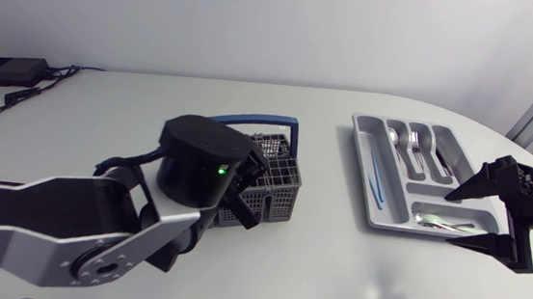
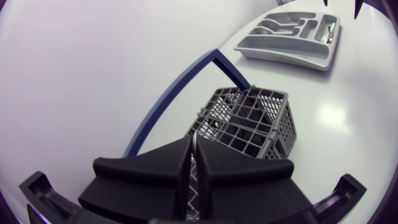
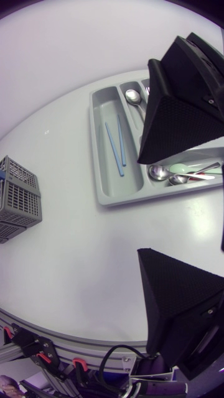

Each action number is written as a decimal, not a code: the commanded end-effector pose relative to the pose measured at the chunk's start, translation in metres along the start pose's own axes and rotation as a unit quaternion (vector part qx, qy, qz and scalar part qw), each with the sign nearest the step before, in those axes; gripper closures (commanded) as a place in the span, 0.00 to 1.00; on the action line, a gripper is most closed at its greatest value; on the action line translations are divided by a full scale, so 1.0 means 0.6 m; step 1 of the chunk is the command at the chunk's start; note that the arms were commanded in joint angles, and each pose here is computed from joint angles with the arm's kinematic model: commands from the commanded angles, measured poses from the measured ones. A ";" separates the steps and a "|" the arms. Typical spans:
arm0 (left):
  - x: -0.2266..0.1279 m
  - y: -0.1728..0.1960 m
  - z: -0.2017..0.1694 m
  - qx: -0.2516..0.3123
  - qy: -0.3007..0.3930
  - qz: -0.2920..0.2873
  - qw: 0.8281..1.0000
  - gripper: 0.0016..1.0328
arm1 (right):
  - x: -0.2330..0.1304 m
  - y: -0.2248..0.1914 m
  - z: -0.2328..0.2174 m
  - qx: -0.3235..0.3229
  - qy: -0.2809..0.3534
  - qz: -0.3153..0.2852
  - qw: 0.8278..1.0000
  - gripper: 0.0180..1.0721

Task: Unload the cutlery basket into the drawer organizer.

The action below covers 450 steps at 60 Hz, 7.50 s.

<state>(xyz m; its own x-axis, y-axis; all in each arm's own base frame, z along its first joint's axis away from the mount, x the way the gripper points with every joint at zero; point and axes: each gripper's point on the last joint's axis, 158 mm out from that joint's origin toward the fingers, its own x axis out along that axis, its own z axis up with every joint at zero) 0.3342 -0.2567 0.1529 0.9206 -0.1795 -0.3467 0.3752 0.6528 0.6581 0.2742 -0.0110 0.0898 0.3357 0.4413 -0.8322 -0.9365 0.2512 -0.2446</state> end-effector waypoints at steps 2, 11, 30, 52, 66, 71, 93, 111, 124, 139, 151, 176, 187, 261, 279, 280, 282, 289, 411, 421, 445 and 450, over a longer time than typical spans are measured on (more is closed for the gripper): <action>-0.025 0.020 0.015 0.029 -0.025 0.023 0.999 0.97 | 0.004 0.011 0.010 0.002 -0.009 0.004 1.000 0.07; -0.041 0.040 0.031 0.039 -0.045 0.035 0.998 0.97 | 0.003 0.012 0.016 0.001 -0.012 0.004 1.000 0.07; -0.058 0.090 0.045 0.034 -0.066 0.066 0.995 0.97 | 0.007 0.022 0.038 -0.004 -0.017 0.007 1.000 0.07; -0.034 0.116 -0.035 -0.058 -0.062 0.113 0.990 0.97 | 0.017 0.026 0.045 0.000 -0.020 0.010 1.000 0.07; -0.108 0.173 0.018 -0.105 -0.152 0.129 0.974 0.97 | 0.014 0.018 0.059 0.000 -0.020 0.004 1.000 0.07; -0.134 0.204 0.056 -0.134 -0.173 0.093 0.971 0.97 | 0.005 0.015 0.082 0.000 -0.026 -0.003 1.000 0.07; -0.108 0.158 0.115 -0.213 -0.113 -0.085 0.967 0.97 | -0.034 0.032 0.240 0.007 -0.099 -0.040 0.994 0.07; -0.030 0.083 0.140 -0.276 -0.051 -0.210 0.937 0.97 | -0.033 0.027 0.343 0.060 -0.161 -0.084 0.982 0.12; 0.004 0.040 0.153 -0.310 -0.030 -0.264 0.913 0.97 | 0.002 0.024 0.387 0.094 -0.168 -0.096 0.977 0.22; 0.021 0.031 0.165 -0.341 -0.022 -0.284 0.896 0.97 | 0.043 0.020 0.424 0.127 -0.168 -0.082 0.974 0.43; 0.031 0.015 0.167 -0.344 -0.014 -0.293 0.892 0.97 | 0.077 0.014 0.435 0.140 -0.146 -0.079 0.976 0.45; 0.034 0.002 0.171 -0.349 -0.010 -0.299 0.888 0.97 | 0.110 -0.023 0.439 0.175 -0.133 -0.093 0.971 0.65; 0.033 0.003 0.169 -0.353 -0.007 -0.299 0.886 0.97 | 0.120 -0.028 0.436 0.186 -0.127 -0.096 0.970 0.81; 0.001 0.117 0.187 -0.377 -0.058 -0.265 0.886 0.11 | 0.115 0.014 0.350 0.151 -0.093 -0.066 0.982 0.94; 0.027 0.142 0.151 -0.347 -0.041 -0.231 0.908 0.07 | 0.044 -0.018 0.144 0.098 -0.034 -0.054 0.993 0.94; 0.029 0.142 0.149 -0.345 -0.040 -0.229 0.909 0.07 | 0.043 -0.019 0.129 0.094 -0.026 -0.052 0.994 0.94; 0.033 0.143 0.144 -0.340 -0.037 -0.225 0.912 0.07 | 0.039 -0.024 0.106 0.091 -0.017 -0.052 0.994 0.94; 0.049 0.149 0.121 -0.326 -0.015 -0.216 0.920 0.05 | 0.028 -0.028 0.040 0.071 0.007 -0.031 0.997 0.93; 0.009 0.151 -0.127 -0.171 0.116 -0.189 0.960 0.06 | 0.037 -0.080 0.129 -0.007 -0.010 -0.065 0.998 0.13; 0.001 0.149 -0.161 -0.165 0.121 -0.190 0.960 0.18 | 0.063 -0.049 0.242 0.016 -0.087 -0.036 0.995 0.74; 0.047 0.099 -0.183 -0.193 0.104 -0.224 0.950 0.95 | 0.210 0.005 0.383 0.041 -0.156 0.030 0.986 0.93; 0.053 0.083 -0.179 -0.192 0.105 -0.234 0.947 0.95 | 0.221 0.008 0.406 0.039 -0.171 0.030 0.984 0.93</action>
<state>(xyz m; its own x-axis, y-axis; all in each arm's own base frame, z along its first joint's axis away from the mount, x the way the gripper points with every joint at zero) 0.3765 -0.1423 0.1223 0.6442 -0.3779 -0.6650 0.6146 0.7732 0.1561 0.3442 0.2472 0.1103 0.3310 0.7088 -0.6230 -0.9435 0.2614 -0.2039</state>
